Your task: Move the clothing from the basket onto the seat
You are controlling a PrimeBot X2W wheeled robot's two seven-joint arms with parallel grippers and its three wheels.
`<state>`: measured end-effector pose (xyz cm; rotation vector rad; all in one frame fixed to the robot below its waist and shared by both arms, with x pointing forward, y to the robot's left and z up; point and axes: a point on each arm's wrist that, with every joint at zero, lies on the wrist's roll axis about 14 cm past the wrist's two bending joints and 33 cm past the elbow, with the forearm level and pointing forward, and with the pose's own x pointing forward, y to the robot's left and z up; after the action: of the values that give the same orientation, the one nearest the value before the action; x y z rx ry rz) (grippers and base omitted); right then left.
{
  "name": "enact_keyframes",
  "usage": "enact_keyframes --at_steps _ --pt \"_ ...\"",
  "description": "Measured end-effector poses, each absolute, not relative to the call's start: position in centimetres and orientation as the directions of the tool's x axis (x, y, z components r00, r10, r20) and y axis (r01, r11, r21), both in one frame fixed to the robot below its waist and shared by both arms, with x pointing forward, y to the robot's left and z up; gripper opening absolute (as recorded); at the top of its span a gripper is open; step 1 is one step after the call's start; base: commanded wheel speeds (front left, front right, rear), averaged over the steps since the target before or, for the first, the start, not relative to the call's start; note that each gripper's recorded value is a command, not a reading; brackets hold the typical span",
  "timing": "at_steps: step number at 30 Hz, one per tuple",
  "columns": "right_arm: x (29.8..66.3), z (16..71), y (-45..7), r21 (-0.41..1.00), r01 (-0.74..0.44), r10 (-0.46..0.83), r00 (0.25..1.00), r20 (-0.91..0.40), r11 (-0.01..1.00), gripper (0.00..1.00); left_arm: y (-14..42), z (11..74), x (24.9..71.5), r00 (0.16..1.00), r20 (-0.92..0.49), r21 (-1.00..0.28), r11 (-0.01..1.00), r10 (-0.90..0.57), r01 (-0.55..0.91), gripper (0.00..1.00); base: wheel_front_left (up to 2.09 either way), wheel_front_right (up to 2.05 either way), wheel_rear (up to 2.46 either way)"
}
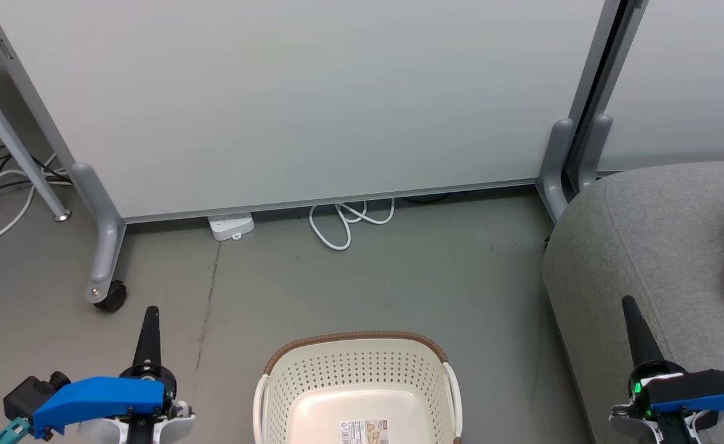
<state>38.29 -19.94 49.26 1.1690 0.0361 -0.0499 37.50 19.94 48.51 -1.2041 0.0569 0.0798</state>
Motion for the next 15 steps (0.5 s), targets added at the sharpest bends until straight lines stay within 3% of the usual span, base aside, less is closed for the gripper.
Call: enact_keyframes --at_steps 15 --pt "38.34 49.41 -19.93 0.965 0.051 -0.012 0.999 -0.050 0.258 0.00 20.04 49.02 37.88 0.997 -0.070 -0.970 0.233 0.022 -0.073 0.00 0.00 0.00 0.00"
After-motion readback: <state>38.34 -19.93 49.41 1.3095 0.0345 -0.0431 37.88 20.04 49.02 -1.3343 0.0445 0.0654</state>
